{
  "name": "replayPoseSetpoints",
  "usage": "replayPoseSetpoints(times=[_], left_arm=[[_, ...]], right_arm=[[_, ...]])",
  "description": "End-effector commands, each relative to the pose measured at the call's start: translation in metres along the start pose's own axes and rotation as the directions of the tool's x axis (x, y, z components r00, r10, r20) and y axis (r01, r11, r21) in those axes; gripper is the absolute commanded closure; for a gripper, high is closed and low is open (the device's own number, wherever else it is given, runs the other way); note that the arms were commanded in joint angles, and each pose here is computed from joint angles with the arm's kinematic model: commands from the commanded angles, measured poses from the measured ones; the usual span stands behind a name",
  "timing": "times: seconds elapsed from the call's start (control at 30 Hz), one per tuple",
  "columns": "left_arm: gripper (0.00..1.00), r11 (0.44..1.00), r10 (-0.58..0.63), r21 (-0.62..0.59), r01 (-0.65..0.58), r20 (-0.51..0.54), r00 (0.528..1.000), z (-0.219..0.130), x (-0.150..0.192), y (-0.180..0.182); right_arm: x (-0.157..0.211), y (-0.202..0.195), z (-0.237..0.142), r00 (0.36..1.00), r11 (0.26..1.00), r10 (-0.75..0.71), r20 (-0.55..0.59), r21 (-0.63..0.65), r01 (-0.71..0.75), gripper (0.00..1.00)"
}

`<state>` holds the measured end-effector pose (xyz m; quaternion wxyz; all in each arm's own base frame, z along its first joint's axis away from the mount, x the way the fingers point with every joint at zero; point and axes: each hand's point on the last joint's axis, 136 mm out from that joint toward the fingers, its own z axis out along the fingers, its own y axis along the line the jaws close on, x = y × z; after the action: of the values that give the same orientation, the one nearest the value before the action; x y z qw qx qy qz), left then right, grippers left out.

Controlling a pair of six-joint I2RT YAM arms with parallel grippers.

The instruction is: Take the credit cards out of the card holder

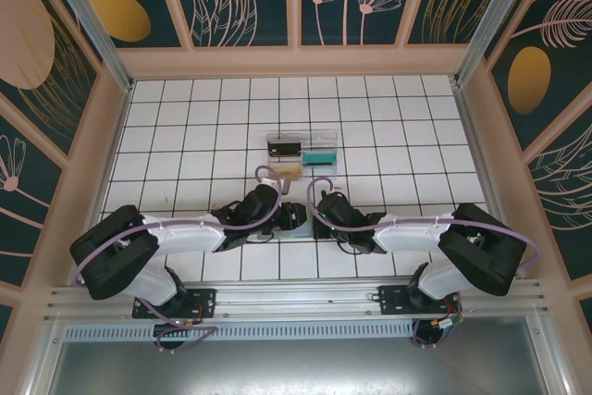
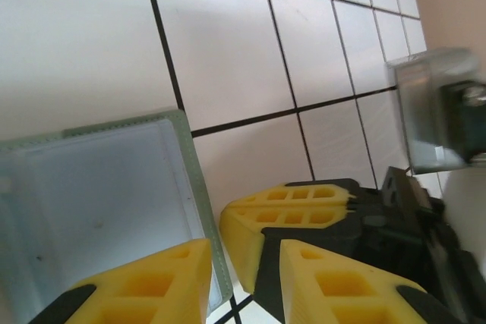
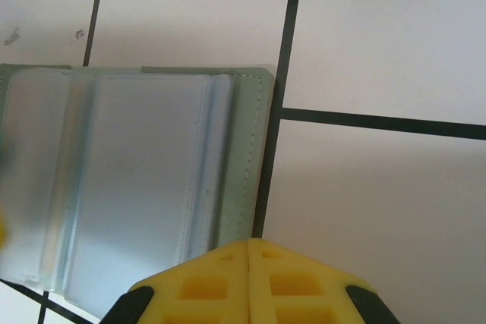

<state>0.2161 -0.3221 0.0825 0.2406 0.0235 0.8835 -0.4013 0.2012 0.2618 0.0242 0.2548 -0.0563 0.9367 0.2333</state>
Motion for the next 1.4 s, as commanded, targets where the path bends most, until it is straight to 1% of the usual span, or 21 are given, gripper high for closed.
replayPoseSetpoints(times=[0.0, 0.13, 0.33, 0.5, 0.87, 1.07, 1.23, 1.37], left_arm=[[0.69, 0.998, 0.043, -0.057, -0.039, 0.059, 0.997, -0.016, -0.012, 0.004], [0.68, 0.987, 0.045, -0.156, -0.033, 0.071, 0.996, -0.026, -0.01, 0.031], [0.69, 0.957, 0.011, -0.289, 0.008, 0.063, 0.998, -0.035, 0.001, 0.078], [0.69, 0.933, 0.009, -0.361, 0.014, 0.063, 0.998, -0.039, 0.004, 0.098], [0.69, 0.912, 0.002, -0.41, 0.016, 0.043, 0.999, -0.038, 0.011, 0.112], [0.69, 0.922, -0.006, -0.386, 0.028, 0.059, 0.998, -0.043, 0.009, 0.106], [0.68, 0.921, -0.001, -0.389, 0.033, 0.082, 0.997, -0.05, 0.005, 0.105], [0.68, 0.92, -0.007, -0.39, 0.034, 0.07, 0.998, -0.049, 0.01, 0.109]], right_arm=[[-0.003, 0.001, -0.001, 1.0, 1.0, 0.014, 0.013, 0.0, -0.014, 0.92], [-0.004, 0.004, 0.0, 1.0, 1.0, 0.008, 0.008, -0.006, -0.007, 0.92], [-0.003, 0.006, 0.001, 1.0, 1.0, 0.005, 0.002, -0.011, -0.005, 0.92], [-0.003, 0.007, 0.002, 1.0, 1.0, 0.005, 0.0, -0.012, -0.005, 0.92], [-0.001, 0.006, 0.004, 1.0, 1.0, 0.008, -0.009, -0.01, -0.008, 0.92], [0.0, 0.006, 0.005, 1.0, 1.0, 0.007, -0.013, -0.01, -0.007, 0.92], [0.001, 0.006, 0.006, 1.0, 1.0, 0.009, -0.016, -0.011, -0.009, 0.92], [0.0, 0.007, 0.006, 1.0, 1.0, 0.007, -0.015, -0.014, -0.008, 0.92]])
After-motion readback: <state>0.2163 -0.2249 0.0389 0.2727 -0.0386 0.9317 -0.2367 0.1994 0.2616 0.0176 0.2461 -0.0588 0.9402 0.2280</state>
